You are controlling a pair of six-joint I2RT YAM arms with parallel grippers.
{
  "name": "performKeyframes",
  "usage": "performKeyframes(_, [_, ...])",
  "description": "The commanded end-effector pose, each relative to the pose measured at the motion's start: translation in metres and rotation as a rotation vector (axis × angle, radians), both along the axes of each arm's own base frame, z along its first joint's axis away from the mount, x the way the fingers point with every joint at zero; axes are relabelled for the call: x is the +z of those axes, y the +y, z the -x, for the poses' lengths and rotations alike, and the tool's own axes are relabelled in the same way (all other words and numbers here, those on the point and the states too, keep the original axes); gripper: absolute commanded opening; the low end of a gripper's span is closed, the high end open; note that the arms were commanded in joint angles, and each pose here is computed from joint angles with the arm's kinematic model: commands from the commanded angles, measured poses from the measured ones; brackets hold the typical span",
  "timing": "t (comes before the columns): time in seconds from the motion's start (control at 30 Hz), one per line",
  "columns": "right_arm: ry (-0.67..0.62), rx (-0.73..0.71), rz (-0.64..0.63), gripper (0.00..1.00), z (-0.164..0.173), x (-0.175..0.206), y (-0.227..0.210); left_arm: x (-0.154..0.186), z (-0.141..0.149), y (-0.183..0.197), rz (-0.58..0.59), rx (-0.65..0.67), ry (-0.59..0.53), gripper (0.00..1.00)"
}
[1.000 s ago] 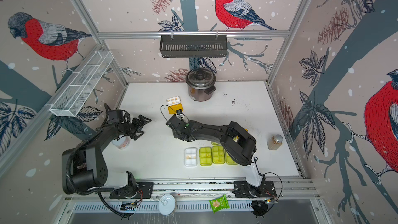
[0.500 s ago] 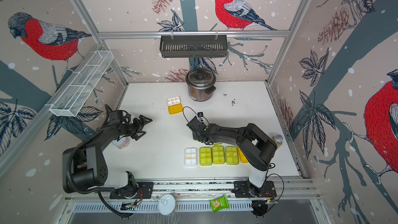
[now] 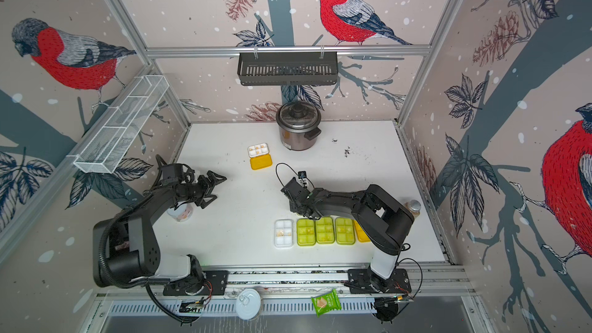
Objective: Close pillboxes
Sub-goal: Place the pillbox at the center of the board.
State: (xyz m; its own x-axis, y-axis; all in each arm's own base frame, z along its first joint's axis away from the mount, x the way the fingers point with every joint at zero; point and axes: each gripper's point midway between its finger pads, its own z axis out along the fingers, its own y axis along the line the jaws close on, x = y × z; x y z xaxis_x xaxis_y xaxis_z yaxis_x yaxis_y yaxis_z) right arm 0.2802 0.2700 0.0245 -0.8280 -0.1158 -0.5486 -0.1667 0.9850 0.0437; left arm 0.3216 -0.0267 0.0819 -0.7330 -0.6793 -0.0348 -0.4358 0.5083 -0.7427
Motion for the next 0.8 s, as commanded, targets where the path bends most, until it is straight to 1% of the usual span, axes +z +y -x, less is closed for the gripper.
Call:
performKeyframes(0.0, [-0.01, -0.012, -0.015, 0.75, -0.002, 0.001, 0.002, 0.006, -0.004, -0.002, 0.011, -0.015, -0.038, 0.97])
performKeyframes(0.43, [-0.002, -0.011, -0.022, 0.81, -0.001, -0.002, 0.005, 0.007, -0.005, -0.004, 0.026, -0.025, -0.046, 0.97])
performKeyframes(0.57, [-0.014, 0.001, -0.049, 0.83, -0.002, 0.009, 0.01, 0.013, -0.008, -0.006, 0.037, -0.039, -0.078, 0.97])
performKeyframes(0.7, [-0.045, 0.017, -0.067, 0.84, -0.005, 0.028, 0.017, 0.024, -0.013, -0.001, 0.002, -0.017, -0.112, 0.96])
performKeyframes(0.77, [-0.062, 0.026, -0.069, 0.86, -0.006, 0.037, 0.019, 0.037, -0.016, -0.003, 0.033, 0.005, -0.139, 0.96])
